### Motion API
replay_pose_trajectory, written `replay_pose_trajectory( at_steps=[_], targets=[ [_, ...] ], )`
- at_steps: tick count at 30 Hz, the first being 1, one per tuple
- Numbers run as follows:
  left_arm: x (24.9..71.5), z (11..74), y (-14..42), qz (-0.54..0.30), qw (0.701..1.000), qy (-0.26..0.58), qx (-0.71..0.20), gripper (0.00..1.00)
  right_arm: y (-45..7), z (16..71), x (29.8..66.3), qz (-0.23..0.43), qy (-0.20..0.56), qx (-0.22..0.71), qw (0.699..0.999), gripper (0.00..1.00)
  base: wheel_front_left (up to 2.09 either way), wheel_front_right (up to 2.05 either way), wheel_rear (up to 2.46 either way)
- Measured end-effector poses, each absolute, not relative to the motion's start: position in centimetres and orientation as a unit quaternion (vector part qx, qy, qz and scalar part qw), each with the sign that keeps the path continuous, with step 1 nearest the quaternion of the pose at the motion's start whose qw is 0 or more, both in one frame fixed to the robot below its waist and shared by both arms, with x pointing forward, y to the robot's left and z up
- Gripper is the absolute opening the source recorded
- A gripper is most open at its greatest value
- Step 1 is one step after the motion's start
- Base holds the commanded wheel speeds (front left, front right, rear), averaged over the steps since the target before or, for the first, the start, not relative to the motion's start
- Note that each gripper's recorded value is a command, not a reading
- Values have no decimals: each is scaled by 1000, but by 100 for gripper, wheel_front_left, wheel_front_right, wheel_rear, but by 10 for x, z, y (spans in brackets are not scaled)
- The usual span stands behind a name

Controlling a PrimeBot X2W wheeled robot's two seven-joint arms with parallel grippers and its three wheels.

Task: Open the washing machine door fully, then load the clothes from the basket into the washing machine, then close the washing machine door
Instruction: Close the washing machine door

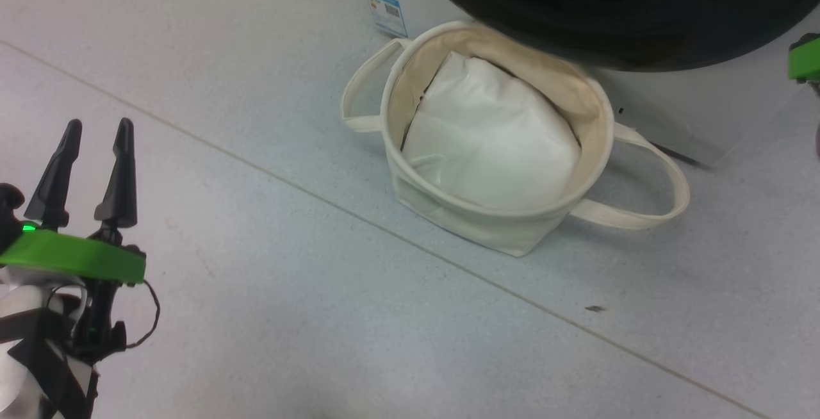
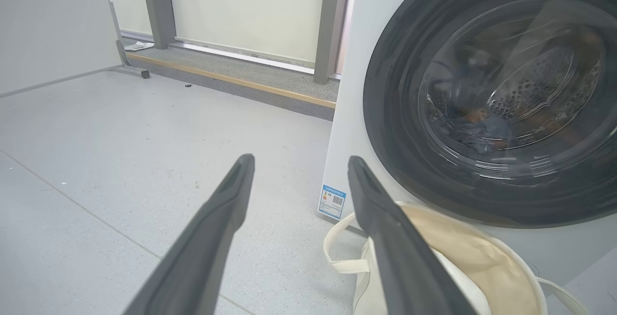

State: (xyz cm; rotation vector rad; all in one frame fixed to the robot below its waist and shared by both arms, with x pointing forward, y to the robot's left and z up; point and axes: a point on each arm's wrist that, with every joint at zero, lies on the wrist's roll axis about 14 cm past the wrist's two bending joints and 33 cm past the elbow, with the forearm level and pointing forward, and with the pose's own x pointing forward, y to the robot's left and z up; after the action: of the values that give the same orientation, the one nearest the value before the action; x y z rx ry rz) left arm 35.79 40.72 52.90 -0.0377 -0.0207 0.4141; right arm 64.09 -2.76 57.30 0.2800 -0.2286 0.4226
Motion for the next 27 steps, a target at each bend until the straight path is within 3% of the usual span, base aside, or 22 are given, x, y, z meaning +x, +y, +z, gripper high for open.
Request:
replay_pose_trajectory(
  at_steps=[2, 3, 4, 5, 11, 27],
  targets=[
    [357, 532, 407, 205, 979, -15, -22, 100, -30, 575, 636, 208, -112, 135, 962, 1, 0, 0, 0],
    [358, 533, 406, 203, 979, -18, -23, 100, -30, 573, 632, 209, -108, 132, 963, 22, 0, 0, 0],
    [358, 534, 405, 201, 979, -20, -25, 100, -30, 568, 626, 211, -102, 129, 963, 74, 0, 0, 0],
    [360, 535, 403, 198, 980, -22, -26, 100, -29, 562, 620, 213, -94, 129, 964, 100, 0, 0, 0],
    [368, 542, 396, 181, 982, -34, -29, 100, -28, 543, 585, 223, -68, 131, 964, 100, 0, 0, 0],
    [371, 531, 347, 116, 989, -39, -80, 100, -60, 553, 477, 224, -72, 108, 966, 100, 0, 0, 0]
  ],
)
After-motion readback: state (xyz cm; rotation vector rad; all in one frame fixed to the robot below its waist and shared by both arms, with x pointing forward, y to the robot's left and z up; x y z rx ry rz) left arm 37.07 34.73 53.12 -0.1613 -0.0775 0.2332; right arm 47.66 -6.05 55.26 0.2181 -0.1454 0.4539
